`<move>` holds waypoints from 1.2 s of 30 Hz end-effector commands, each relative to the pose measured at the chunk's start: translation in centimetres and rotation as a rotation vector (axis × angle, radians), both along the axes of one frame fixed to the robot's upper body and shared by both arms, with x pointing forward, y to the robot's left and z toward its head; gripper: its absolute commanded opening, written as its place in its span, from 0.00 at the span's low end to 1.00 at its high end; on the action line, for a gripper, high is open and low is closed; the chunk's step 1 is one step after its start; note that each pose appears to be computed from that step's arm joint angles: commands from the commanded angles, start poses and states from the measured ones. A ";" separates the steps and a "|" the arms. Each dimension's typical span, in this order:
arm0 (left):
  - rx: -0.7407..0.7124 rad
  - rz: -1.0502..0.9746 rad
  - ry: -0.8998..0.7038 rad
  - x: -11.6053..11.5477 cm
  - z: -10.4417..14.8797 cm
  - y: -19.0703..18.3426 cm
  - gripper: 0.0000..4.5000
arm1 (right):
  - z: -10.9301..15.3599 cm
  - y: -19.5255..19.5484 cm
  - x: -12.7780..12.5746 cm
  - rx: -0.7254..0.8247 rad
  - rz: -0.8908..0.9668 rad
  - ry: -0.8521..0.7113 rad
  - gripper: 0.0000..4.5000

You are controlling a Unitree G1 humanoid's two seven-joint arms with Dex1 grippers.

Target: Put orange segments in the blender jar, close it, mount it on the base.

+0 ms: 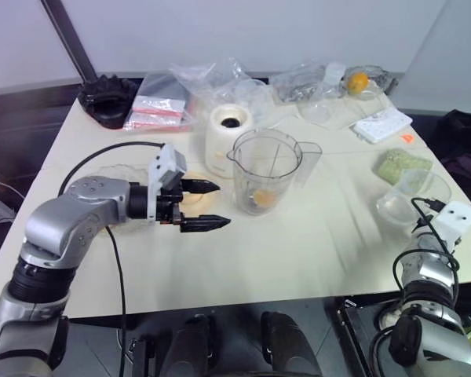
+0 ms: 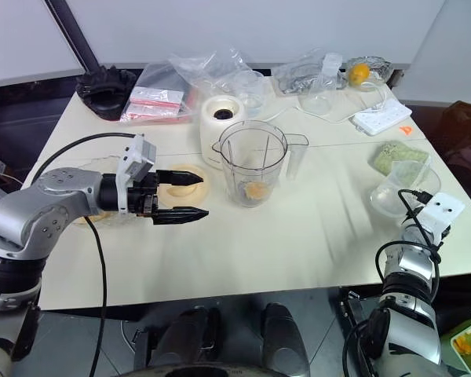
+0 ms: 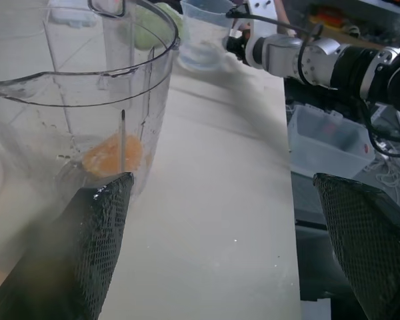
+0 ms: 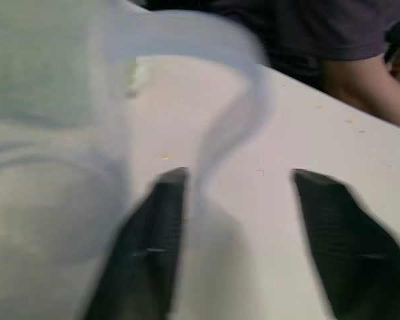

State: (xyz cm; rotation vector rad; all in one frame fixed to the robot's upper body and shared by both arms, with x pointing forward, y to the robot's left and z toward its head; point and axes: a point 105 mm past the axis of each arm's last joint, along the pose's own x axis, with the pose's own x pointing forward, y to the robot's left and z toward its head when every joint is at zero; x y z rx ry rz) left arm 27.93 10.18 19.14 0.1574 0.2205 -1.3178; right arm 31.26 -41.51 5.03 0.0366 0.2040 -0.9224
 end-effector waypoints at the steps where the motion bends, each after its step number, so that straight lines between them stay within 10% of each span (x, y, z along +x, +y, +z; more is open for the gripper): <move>1: -0.007 -0.013 -0.045 -0.1 0.8 -0.3 1.00 | 0.5 0.0 -0.3 -0.020 0.003 0.001 0.98; 27: 0.063 0.055 -0.064 3.2 -0.1 1.5 1.00 | 8.4 9.3 -8.8 -0.201 0.379 -0.069 0.98; 36: 0.329 0.265 -0.174 11.4 -1.5 4.4 1.00 | 11.8 14.7 -14.3 -0.157 0.763 -0.051 0.98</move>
